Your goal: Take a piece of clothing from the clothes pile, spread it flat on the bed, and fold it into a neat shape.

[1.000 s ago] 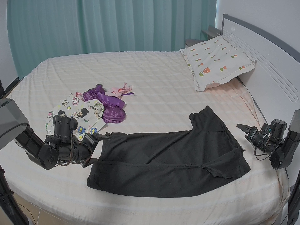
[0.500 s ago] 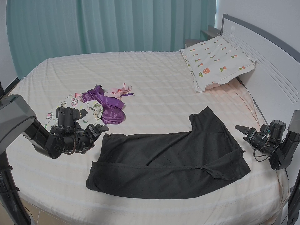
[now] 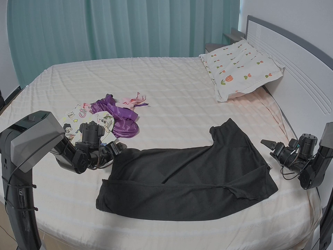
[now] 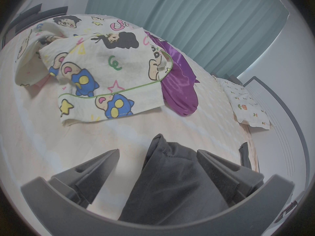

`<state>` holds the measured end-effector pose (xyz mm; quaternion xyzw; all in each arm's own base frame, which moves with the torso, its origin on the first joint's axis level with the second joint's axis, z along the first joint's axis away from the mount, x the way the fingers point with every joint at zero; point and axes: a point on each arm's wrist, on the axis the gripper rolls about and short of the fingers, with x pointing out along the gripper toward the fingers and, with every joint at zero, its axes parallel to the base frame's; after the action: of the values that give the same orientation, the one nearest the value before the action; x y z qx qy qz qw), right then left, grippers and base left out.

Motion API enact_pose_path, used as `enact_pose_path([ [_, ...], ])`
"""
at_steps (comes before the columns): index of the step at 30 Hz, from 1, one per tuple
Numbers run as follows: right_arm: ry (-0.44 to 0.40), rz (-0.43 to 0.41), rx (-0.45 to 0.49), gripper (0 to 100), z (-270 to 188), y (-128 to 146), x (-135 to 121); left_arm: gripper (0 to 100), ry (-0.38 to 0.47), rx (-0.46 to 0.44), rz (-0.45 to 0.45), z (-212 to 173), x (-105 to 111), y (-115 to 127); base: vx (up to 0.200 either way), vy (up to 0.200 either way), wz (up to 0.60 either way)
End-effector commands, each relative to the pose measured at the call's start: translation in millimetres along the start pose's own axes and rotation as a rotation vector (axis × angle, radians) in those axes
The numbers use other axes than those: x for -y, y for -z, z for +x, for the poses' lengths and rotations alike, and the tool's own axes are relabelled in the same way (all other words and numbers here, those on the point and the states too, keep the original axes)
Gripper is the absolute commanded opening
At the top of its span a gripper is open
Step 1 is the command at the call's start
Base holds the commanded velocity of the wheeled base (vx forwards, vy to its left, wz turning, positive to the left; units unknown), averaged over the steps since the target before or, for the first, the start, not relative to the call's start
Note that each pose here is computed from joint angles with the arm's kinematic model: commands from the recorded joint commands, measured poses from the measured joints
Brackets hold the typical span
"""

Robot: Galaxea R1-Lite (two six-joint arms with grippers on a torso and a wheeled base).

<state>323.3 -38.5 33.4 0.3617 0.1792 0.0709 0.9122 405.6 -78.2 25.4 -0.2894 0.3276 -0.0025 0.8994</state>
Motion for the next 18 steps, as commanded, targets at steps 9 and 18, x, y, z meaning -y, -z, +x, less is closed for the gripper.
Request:
enact_pose_path([
  [9,0.004,0.003,-0.006,100,0.9,1.5,1.7,100,0.031,0.024,-0.015,23.5,8.3,-4.2,0.0,0.0,0.0],
  [18,0.005,0.004,-0.008,100,1.2,2.2,2.4,0,0.031,0.05,-0.054,24.7,9.3,-10.3,0.0,0.0,0.0],
])
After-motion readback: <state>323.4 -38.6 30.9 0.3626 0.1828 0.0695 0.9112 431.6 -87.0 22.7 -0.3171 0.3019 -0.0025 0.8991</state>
